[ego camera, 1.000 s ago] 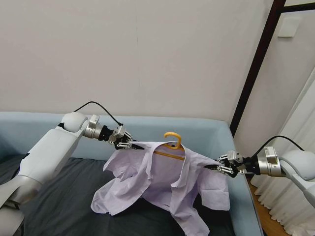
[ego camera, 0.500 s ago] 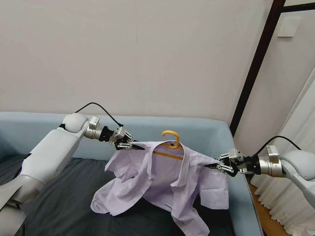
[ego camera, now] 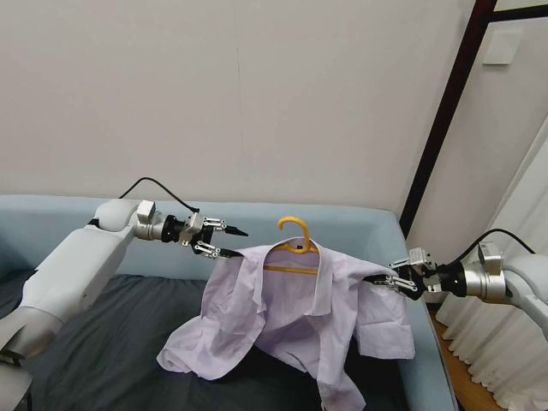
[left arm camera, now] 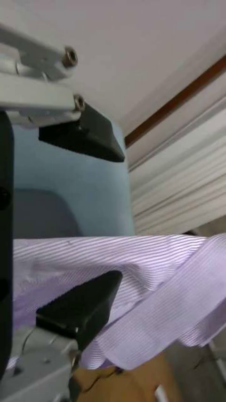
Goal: Pick up the clothes from the sofa and hang them on the clothes hanger.
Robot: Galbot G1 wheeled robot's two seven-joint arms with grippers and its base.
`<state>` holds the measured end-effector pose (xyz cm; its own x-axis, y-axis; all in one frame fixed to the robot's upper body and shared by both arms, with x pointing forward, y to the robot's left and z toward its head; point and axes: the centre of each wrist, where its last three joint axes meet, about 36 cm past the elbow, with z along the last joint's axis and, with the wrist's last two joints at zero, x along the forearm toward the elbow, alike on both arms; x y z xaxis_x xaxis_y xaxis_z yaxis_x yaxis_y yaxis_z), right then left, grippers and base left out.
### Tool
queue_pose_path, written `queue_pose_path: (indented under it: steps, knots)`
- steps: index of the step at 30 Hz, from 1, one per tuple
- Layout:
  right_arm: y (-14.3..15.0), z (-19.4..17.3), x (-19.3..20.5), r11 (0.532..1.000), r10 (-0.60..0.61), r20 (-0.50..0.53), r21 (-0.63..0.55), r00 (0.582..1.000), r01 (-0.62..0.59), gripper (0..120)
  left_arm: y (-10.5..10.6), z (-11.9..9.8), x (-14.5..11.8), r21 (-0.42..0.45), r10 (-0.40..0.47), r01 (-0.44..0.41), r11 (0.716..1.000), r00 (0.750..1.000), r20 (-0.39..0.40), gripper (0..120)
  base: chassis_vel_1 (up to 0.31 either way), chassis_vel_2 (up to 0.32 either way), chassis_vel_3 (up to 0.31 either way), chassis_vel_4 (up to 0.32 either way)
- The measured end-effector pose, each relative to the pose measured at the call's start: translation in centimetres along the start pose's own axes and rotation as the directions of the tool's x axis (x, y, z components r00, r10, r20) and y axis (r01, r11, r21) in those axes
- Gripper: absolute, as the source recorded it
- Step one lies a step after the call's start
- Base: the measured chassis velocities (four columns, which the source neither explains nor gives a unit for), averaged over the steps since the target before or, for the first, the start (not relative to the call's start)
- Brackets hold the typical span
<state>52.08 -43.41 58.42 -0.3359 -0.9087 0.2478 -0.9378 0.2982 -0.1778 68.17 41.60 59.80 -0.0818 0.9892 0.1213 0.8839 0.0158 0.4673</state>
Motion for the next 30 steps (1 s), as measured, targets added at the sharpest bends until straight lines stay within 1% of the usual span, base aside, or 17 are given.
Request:
queue_pose_path:
  steps: [2,4,6,9,10,11,12,15,16,18,20,21,23,24,27,28,30]
  knots:
    - [0.1,-0.5,0.4,0.999,0.037,0.039,-0.016,0.999,-0.037,0,-1.3,0.1,1.0,0.020,-0.105,0.104,0.994,0.990,0.096,86,0.000,0.000,0.000,0.000]
    - [0.1,-0.5,0.4,0.999,0.042,0.042,-0.016,0.998,-0.041,0,-1.5,0.2,1.1,0.025,-0.119,0.117,0.993,0.987,0.109,88,0.000,0.000,0.000,0.000]
    - [0.2,-1.8,0.8,0.996,0.093,0.079,-0.014,0.993,-0.092,0,-3.8,0.8,1.7,0.075,-0.236,0.226,0.971,0.949,0.206,98,0.000,0.000,0.000,0.000]
    - [0.2,-3.5,1.1,0.990,0.137,0.077,0.005,0.988,-0.138,0,-6.8,2.0,1.3,0.130,-0.347,0.323,0.937,0.899,0.268,100,0.000,0.000,0.000,0.000]
    - [0.2,-3.5,1.1,0.990,0.137,0.077,0.005,0.988,-0.138,0,-6.8,2.0,1.3,0.130,-0.347,0.323,0.937,0.899,0.268,100,0.000,0.000,0.000,0.000]
    - [0.3,-4.6,1.3,0.986,0.166,0.077,0.015,0.983,-0.168,0,-9.1,3.0,0.3,0.176,-0.406,0.369,0.913,0.867,0.290,100,0.000,0.000,0.000,0.000]
    - [0.4,-5.5,1.4,0.981,0.189,0.076,0.021,0.979,-0.191,0,-11.2,3.8,-0.7,0.215,-0.446,0.396,0.893,0.844,0.299,100,0.000,0.000,0.000,0.000]
    - [0.8,-7.5,1.6,0.972,0.233,0.071,0.028,0.970,-0.235,0,-14.6,4.7,-2.8,0.267,-0.503,0.433,0.861,0.803,0.321,100,0.000,0.000,0.000,0.000]
    - [0.8,-7.5,1.6,0.972,0.233,0.071,0.028,0.970,-0.235,0,-14.6,4.7,-2.8,0.267,-0.503,0.433,0.861,0.803,0.321,100,0.000,0.000,0.000,0.000]
    - [1.4,-9.5,1.8,0.959,0.278,0.048,0.044,0.959,-0.280,0,-17.6,5.4,-4.9,0.301,-0.539,0.454,0.839,0.772,0.338,100,0.000,0.000,0.000,0.000]
    - [1.5,-10.1,1.9,0.955,0.290,0.043,0.048,0.956,-0.292,0,-18.3,5.6,-5.5,0.312,-0.545,0.455,0.834,0.765,0.342,100,0.000,0.000,0.000,0.000]
    - [1.7,-11.1,2.1,0.949,0.308,0.038,0.054,0.951,-0.310,0,-19.6,6.0,-6.9,0.333,-0.558,0.458,0.825,0.754,0.346,100,0.000,0.000,0.000,0.000]
    - [1.8,-12.4,2.4,0.944,0.322,0.041,0.068,0.946,-0.324,0,-20.6,6.5,-8.5,0.355,-0.569,0.457,0.816,0.744,0.350,100,0.000,0.000,0.000,0.000]
    - [1.8,-12.4,2.4,0.944,0.322,0.041,0.068,0.946,-0.324,0,-20.6,6.5,-8.5,0.355,-0.569,0.457,0.816,0.744,0.350,100,0.000,0.000,0.000,0.000]
    - [1.8,-14.6,2.7,0.932,0.348,0.055,0.091,0.936,-0.351,0,-21.7,7.5,-11.7,0.397,-0.575,0.438,0.807,0.736,0.357,100,0.000,0.000,0.000,0.000]
    - [1.8,-14.6,2.7,0.932,0.348,0.055,0.091,0.936,-0.351,0,-21.7,7.5,-11.7,0.397,-0.575,0.438,0.807,0.736,0.357,100,0.000,0.000,0.000,0.000]
    - [2.0,-16.2,2.9,0.925,0.359,0.073,0.105,0.930,-0.366,0,-21.8,8.1,-14.8,0.427,-0.564,0.403,0.809,0.737,0.372,100,0.000,0.000,0.000,0.000]
